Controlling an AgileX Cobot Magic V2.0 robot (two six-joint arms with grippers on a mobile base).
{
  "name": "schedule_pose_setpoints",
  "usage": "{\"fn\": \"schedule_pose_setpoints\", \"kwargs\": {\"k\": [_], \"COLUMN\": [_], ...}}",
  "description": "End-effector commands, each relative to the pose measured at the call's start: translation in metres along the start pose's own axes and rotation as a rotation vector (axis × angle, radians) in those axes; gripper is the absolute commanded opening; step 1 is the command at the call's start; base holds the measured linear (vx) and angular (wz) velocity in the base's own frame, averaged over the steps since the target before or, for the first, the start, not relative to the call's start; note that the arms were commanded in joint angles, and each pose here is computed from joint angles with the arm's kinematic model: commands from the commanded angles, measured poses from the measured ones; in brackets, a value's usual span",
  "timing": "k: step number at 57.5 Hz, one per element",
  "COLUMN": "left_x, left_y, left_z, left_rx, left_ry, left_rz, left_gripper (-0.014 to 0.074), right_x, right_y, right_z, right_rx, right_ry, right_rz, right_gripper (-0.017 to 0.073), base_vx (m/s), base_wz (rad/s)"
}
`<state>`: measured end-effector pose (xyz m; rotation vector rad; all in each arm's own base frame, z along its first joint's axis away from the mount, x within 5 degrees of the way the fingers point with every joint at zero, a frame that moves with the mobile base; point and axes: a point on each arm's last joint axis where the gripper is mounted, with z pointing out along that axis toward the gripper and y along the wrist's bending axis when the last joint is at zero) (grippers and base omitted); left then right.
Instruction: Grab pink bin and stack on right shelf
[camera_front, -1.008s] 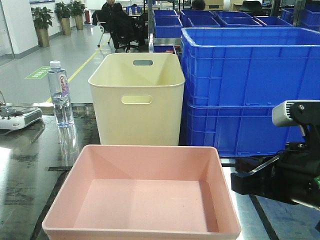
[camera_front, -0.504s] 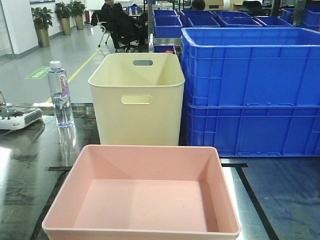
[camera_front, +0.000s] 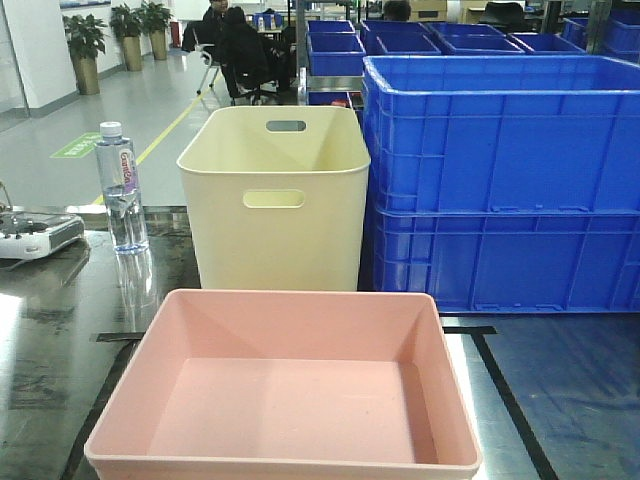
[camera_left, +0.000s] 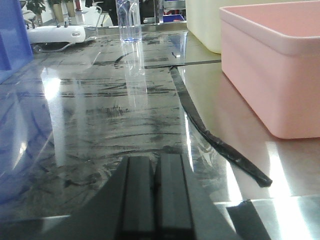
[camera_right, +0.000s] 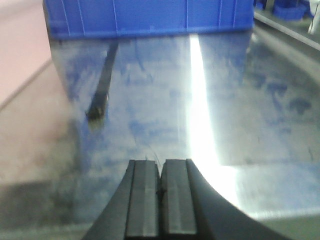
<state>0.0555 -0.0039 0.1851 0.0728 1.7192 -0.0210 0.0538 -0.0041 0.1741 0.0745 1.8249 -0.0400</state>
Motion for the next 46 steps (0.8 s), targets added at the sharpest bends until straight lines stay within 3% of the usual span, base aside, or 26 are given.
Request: {"fn": "schedule_pose_setpoints", "kwargs": {"k": [1,46], "left_x": [-0.002,-0.002], "left_y": [0.0007,0.0007], "left_z": [0.0006,0.0006], "left_rx": [-0.009,-0.009], "left_ry": [-0.069,-0.069], "left_rz": [-0.011,-0.011], "left_gripper": [-0.0008,-0.0008], "right_x": [-0.0073,-0.007], "right_y": [0.0001,-0.0001], "right_z": [-0.0012,-0.0011], "right_rx": [-0.001,0.003], "right_ry": [-0.089,-0.085], "right_rz": [-0.024,-0.026], "right_gripper": [-0.0011,-0.0008], "base_vx": [0.0,0.0], "base_wz": [0.0,0.0]}}
